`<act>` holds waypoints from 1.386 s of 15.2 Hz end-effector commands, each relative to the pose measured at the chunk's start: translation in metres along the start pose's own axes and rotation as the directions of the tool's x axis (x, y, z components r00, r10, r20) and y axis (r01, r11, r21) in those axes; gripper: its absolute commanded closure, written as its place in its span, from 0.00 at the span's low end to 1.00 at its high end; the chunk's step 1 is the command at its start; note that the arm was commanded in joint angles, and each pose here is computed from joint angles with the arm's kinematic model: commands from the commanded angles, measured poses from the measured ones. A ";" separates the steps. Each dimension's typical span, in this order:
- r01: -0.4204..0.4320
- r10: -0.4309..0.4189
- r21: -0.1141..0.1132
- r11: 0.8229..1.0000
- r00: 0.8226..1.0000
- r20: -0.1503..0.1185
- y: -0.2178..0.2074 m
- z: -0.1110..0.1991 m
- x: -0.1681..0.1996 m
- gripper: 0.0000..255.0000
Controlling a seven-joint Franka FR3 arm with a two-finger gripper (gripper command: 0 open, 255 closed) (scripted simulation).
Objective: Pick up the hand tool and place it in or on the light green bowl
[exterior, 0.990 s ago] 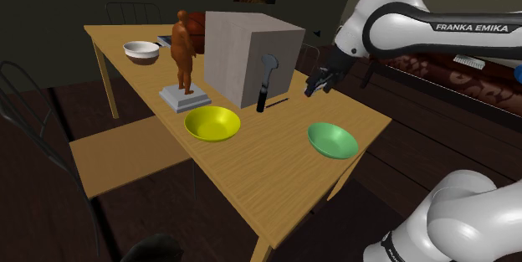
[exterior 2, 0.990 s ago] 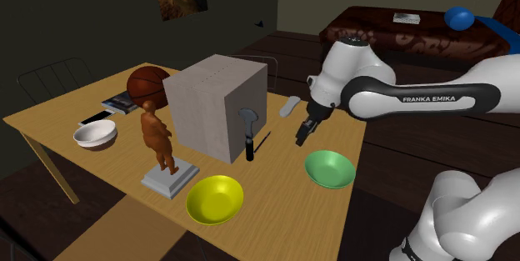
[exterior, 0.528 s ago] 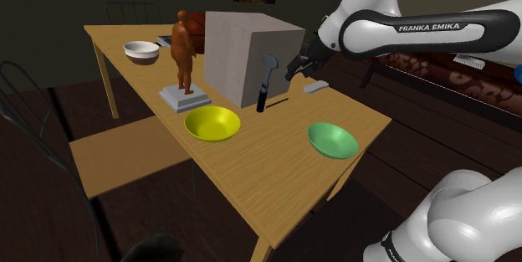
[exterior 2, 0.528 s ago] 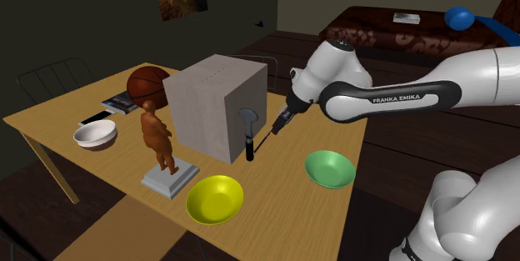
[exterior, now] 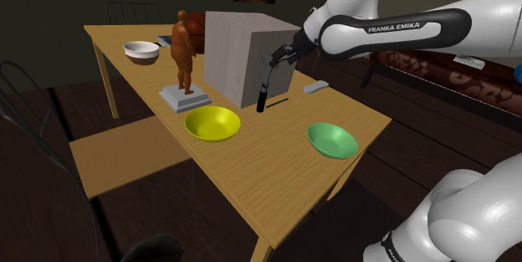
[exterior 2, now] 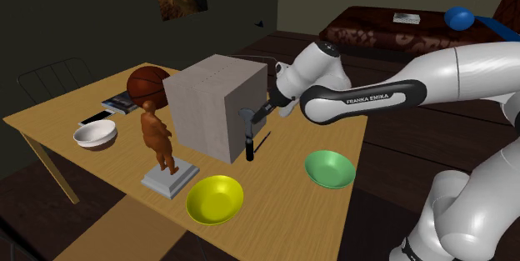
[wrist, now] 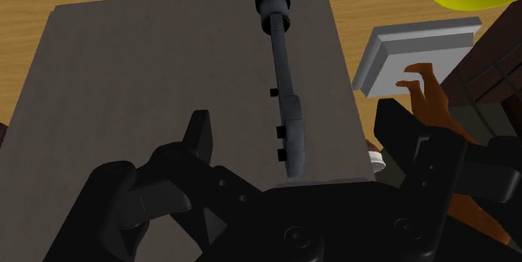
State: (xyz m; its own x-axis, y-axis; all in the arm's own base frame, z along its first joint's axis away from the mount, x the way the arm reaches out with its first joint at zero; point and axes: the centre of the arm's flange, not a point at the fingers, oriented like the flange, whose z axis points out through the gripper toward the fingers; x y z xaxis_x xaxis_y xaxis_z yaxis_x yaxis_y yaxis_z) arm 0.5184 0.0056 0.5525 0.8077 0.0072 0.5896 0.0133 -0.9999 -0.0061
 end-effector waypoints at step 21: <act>0.001 -0.001 0.000 1.000 1.000 -0.005 0.000 0.033 0.002 1.00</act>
State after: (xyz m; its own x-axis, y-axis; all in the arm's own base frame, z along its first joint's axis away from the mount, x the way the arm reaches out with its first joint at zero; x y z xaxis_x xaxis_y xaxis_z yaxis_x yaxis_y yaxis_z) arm 0.5393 0.0061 0.5270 0.8045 0.0082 0.5939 0.0143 -0.9999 -0.0056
